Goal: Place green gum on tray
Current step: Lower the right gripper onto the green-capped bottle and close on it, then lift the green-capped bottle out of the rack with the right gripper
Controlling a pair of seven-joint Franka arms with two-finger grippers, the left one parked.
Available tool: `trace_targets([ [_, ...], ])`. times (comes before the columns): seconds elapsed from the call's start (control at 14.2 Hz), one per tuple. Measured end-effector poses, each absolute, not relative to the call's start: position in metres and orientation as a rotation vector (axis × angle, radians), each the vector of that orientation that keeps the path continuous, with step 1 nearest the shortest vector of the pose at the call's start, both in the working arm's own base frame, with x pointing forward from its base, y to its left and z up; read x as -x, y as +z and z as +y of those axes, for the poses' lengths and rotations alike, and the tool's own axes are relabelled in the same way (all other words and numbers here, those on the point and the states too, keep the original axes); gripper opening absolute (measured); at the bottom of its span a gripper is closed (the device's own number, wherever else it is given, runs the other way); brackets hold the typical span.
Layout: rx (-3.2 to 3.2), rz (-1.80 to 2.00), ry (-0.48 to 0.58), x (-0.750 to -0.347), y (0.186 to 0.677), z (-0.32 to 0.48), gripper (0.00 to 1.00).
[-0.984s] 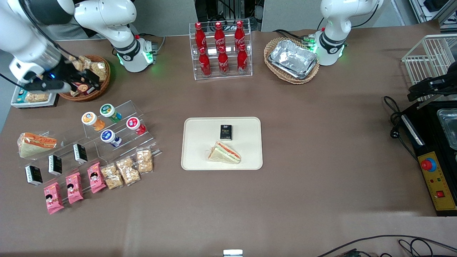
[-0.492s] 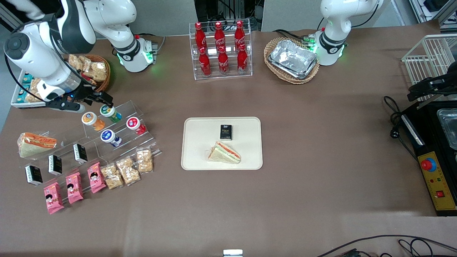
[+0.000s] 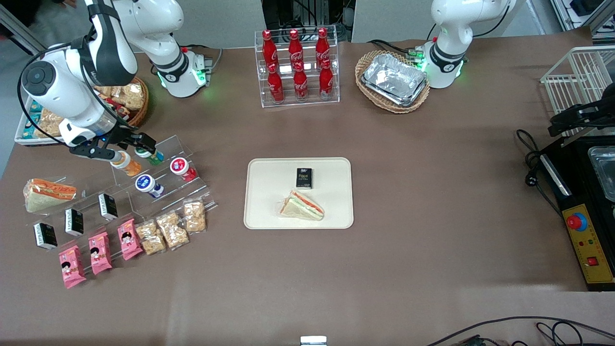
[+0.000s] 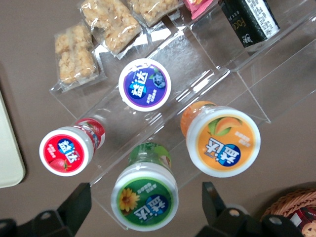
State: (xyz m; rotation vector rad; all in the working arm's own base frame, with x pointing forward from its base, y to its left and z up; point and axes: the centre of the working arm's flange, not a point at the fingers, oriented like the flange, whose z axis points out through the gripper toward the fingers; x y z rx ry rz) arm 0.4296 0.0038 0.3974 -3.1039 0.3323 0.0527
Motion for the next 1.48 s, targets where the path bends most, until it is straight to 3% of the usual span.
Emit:
trace_targets([
  [0.77,3.110,0.355,0.109,-0.426,0.379,0.007,0.96],
  [0.84,3.110,0.355,0.114,-0.425,0.378,0.007,0.94],
  [1.05,3.111,0.356,0.119,-0.425,0.376,0.007,0.63],
  [1.12,3.111,0.356,0.119,-0.425,0.376,0.008,0.59],
  [1.48,3.113,0.339,0.087,-0.428,0.384,0.011,0.59],
])
